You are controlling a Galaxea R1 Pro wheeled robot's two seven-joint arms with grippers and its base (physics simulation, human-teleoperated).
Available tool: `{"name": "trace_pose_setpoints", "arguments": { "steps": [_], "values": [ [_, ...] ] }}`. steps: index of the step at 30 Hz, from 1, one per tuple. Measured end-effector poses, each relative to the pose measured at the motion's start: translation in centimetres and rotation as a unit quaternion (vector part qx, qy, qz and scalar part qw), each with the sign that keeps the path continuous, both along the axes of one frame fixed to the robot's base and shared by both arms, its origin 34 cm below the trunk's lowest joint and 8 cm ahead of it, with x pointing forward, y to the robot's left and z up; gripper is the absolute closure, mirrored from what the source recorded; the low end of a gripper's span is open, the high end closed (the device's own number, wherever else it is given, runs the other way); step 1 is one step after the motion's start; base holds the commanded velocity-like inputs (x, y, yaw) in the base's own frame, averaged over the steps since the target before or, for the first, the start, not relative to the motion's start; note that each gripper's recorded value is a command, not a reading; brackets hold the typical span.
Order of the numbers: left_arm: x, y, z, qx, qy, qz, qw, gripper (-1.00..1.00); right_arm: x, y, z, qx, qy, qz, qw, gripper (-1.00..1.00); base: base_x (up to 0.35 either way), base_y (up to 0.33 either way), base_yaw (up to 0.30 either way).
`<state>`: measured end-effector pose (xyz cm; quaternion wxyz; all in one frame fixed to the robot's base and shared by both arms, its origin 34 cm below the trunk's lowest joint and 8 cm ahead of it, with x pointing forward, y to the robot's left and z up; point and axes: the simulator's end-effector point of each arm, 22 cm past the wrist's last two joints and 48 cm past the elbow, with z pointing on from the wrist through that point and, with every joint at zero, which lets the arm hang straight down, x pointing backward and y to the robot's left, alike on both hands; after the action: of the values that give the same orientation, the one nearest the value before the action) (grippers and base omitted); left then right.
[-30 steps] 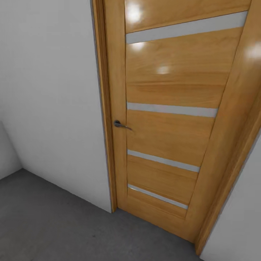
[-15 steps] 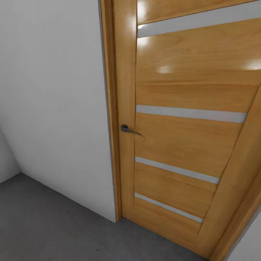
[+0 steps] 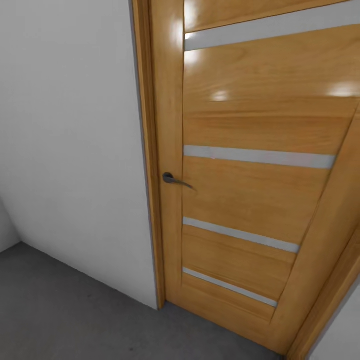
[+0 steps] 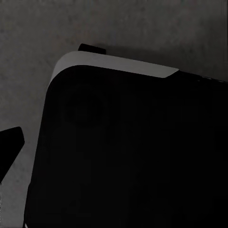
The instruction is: Move the two storage containers from the living room to the garage. In the garage, place one container on the floor and stack the other container on top of it (either order is fine).
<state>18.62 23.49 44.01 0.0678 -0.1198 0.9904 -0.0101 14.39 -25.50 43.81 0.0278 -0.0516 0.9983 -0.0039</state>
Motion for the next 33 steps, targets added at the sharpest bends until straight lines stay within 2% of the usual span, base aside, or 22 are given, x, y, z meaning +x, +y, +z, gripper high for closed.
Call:
{"name": "trace_pose_setpoints", "arguments": {
  "steps": [23,33],
  "values": [
    [0.00,-0.11,0.00,-0.001,0.000,0.000,1.0000,-1.00,-0.02,0.04,0.00,0.001,0.001,0.000,1.0000,-1.00,0.000,0.000,-0.249],
    [0.00,-0.11,0.00,-0.001,0.000,0.000,1.0000,-1.00,-0.14,-0.04,-0.01,0.000,0.004,0.002,1.0000,-1.00,0.000,0.000,-0.045]
  ]
}}
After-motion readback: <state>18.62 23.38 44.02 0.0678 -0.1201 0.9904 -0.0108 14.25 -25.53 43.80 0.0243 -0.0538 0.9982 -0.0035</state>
